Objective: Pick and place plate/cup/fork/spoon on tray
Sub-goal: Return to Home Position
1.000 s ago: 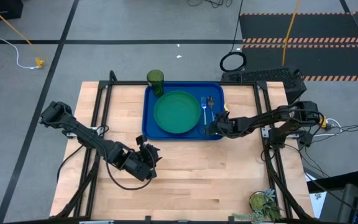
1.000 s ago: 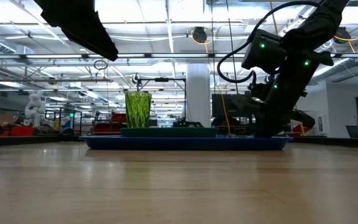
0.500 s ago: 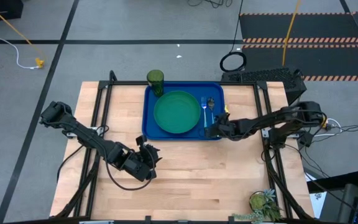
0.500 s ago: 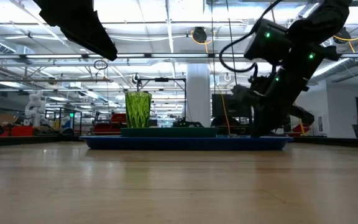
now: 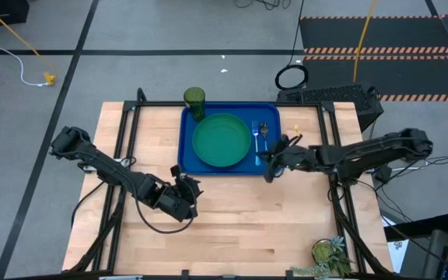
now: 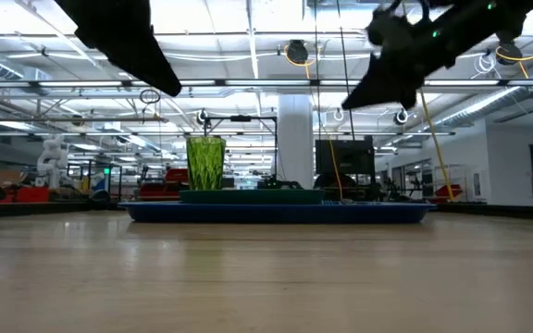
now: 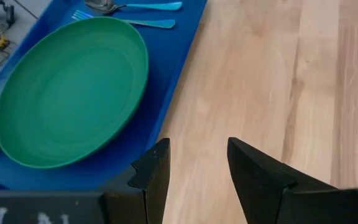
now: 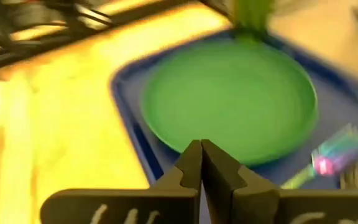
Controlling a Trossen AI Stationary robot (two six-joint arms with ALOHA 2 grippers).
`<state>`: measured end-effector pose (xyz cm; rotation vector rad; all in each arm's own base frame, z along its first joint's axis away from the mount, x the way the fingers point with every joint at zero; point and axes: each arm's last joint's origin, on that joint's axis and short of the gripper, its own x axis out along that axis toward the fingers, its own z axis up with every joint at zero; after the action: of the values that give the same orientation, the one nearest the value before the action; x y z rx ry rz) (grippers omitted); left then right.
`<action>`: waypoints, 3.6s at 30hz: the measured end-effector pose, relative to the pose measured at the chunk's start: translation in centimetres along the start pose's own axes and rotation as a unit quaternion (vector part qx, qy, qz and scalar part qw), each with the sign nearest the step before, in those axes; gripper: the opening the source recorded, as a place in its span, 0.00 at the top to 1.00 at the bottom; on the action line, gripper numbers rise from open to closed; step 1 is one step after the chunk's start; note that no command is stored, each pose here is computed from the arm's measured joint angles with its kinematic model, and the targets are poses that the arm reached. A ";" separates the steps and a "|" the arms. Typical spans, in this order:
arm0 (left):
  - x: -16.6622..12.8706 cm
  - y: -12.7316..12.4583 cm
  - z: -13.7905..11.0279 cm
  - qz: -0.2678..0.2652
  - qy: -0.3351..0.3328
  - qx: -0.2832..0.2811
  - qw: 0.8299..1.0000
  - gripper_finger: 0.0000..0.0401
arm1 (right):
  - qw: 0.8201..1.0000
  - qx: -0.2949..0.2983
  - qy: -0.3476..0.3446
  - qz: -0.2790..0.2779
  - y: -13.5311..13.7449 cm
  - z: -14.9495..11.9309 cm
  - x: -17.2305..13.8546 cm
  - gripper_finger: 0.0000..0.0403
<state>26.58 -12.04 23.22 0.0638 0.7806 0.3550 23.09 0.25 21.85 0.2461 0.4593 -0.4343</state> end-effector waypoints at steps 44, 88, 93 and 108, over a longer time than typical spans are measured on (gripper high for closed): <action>-0.9 9.4 -9.4 -0.028 -0.210 -0.033 0.977 0.98 | 0.927 -0.208 -0.230 0.212 -4.8 -8.3 -5.9 1.00; -2.4 11.0 -11.3 -0.077 -0.260 -0.059 0.961 0.94 | 0.919 -0.205 -0.230 0.246 -6.4 -9.7 -8.6 1.00; -2.3 11.0 -11.5 -0.073 -0.262 -0.043 0.961 0.94 | 0.921 -0.202 -0.225 0.247 -6.4 -9.7 -8.5 1.00; -2.6 11.9 -14.2 -0.124 -0.319 -0.014 0.940 0.94 | 0.910 -0.191 -0.270 0.251 -6.3 -8.9 -9.0 1.00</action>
<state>11.48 -2.83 17.07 0.0488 0.1348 0.0895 9.62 0.73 17.53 -0.1423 -0.0785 0.1069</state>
